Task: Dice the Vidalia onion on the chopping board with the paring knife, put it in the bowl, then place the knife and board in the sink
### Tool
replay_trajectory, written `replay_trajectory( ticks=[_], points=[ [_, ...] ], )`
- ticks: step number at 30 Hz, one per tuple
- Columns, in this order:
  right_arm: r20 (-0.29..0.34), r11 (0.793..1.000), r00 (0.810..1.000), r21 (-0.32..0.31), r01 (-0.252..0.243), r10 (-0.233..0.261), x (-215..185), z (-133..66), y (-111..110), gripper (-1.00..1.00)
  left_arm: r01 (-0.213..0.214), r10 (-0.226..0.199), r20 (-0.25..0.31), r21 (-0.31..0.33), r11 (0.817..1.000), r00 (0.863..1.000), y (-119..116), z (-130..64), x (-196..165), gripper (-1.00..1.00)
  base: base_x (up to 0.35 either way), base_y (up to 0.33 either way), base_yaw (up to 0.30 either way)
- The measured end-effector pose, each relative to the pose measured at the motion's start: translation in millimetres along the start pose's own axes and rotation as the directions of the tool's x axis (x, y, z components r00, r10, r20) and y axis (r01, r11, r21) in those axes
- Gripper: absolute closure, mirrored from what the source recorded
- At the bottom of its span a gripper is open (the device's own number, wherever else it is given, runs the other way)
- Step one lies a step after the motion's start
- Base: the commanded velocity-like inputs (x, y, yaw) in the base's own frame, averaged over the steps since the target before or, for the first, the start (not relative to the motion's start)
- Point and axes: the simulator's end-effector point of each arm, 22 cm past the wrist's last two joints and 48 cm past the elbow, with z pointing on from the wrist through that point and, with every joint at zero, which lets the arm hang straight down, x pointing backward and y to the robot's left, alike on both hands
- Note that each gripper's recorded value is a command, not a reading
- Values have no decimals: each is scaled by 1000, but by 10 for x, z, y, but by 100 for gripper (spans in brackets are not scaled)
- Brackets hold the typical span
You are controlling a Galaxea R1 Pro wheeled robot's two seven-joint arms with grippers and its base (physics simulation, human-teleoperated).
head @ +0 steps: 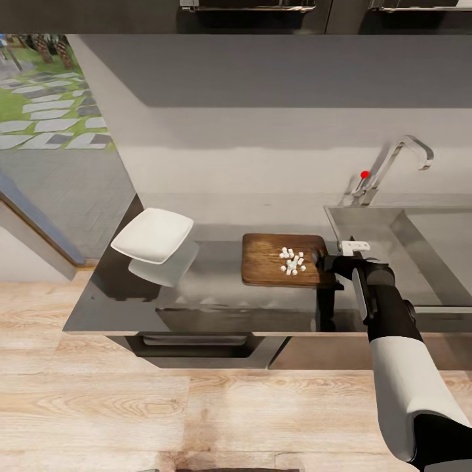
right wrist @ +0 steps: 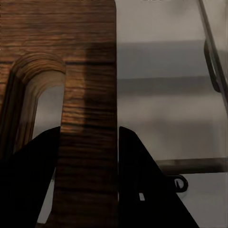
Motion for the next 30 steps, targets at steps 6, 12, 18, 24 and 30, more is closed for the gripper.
replay_trajectory(
  ticks=[6,12,18,24,30],
  points=[
    [0,1000,1000,-1,-1,1,-2,0,2,100,0,0,0,-1,1000,1000,7,2,0,-100,0,0,0],
    [0,1000,1000,1,-1,1,-1,-1,-4,100,0,0,0,-2,1000,1000,11,3,-1,-100,0,0,0],
    [6,1000,1000,6,-3,3,-38,-30,-15,100,2,-2,6,-1,1000,1000,13,-4,-27,-100,0,0,0],
    [15,1000,1000,7,-2,2,-91,-71,-17,100,5,-5,15,-1,1000,1000,15,-13,-68,-100,0,0,0],
    [23,1000,1000,8,-1,1,-143,-114,-20,100,7,-7,23,-1,1000,1000,17,-23,-107,-100,0,0,0]
  ],
)
